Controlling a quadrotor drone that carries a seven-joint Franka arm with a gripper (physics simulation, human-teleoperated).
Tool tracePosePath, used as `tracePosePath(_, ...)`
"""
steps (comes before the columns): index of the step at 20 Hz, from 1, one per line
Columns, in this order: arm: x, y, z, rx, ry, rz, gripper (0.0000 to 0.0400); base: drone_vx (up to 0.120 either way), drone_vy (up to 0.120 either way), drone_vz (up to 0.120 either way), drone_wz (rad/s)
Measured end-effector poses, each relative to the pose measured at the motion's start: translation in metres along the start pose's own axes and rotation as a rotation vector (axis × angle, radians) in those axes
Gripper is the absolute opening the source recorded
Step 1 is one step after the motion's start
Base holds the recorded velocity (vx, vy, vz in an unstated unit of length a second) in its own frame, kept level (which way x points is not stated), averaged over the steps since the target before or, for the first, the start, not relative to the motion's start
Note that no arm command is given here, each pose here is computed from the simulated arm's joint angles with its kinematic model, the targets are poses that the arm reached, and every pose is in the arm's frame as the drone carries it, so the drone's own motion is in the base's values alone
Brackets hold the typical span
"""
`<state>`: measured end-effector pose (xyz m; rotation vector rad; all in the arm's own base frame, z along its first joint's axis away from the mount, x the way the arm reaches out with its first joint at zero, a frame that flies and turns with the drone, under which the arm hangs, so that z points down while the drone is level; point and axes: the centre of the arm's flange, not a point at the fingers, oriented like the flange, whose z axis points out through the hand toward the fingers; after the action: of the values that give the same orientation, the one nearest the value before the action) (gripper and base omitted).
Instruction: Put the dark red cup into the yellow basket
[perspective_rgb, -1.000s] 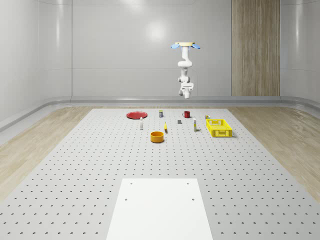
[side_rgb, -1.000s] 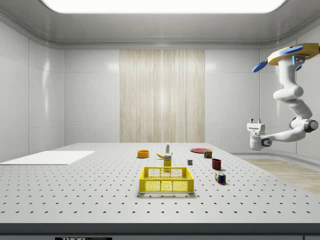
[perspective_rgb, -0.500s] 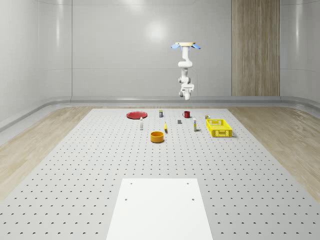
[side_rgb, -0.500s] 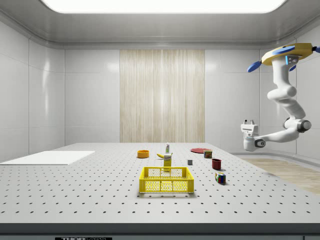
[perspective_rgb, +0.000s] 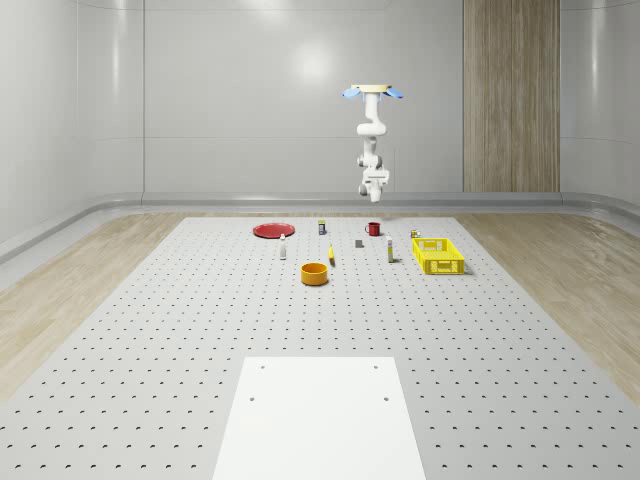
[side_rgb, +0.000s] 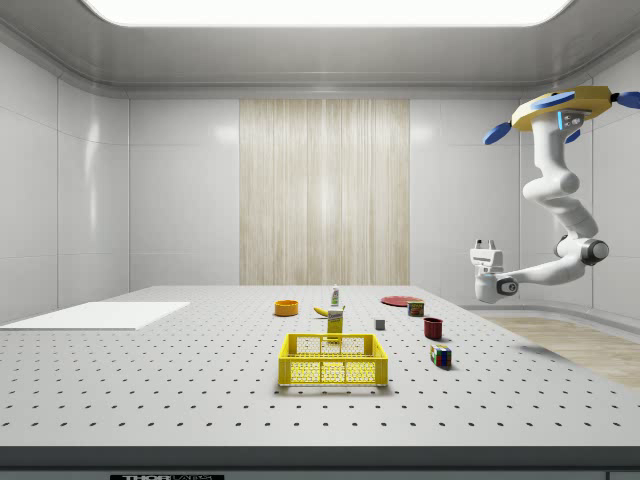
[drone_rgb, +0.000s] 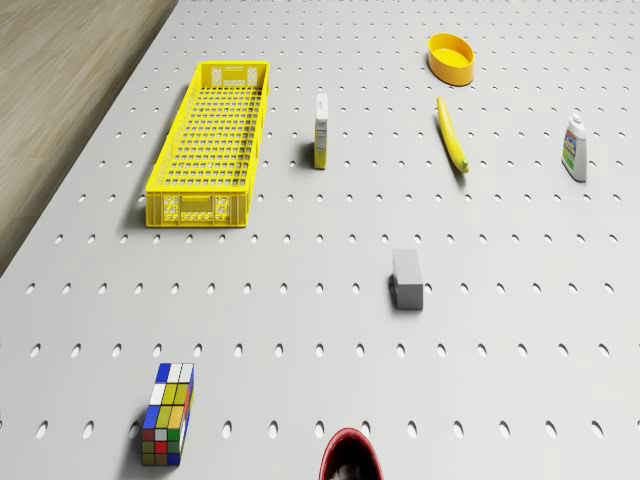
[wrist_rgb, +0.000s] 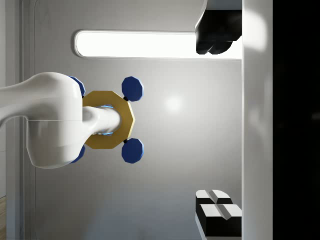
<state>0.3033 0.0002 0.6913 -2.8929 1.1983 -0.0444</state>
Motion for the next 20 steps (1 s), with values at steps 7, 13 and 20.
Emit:
tracePosePath(7, -0.0006, 0.0001, -0.0001, 0.001, 0.006, 0.0, 0.04, 0.12, 0.0, 0.0, 0.0)
tracePosePath(13, -0.0016, -0.0002, -0.0001, -0.002, 0.016, 0.0, 0.04, 0.087, 0.0, 0.0, 0.0)
tracePosePath(20, -0.0043, -0.0021, 0.0, -0.022, 0.043, 0.0, 0.04, 0.0, -0.04, 0.0, 0.0)
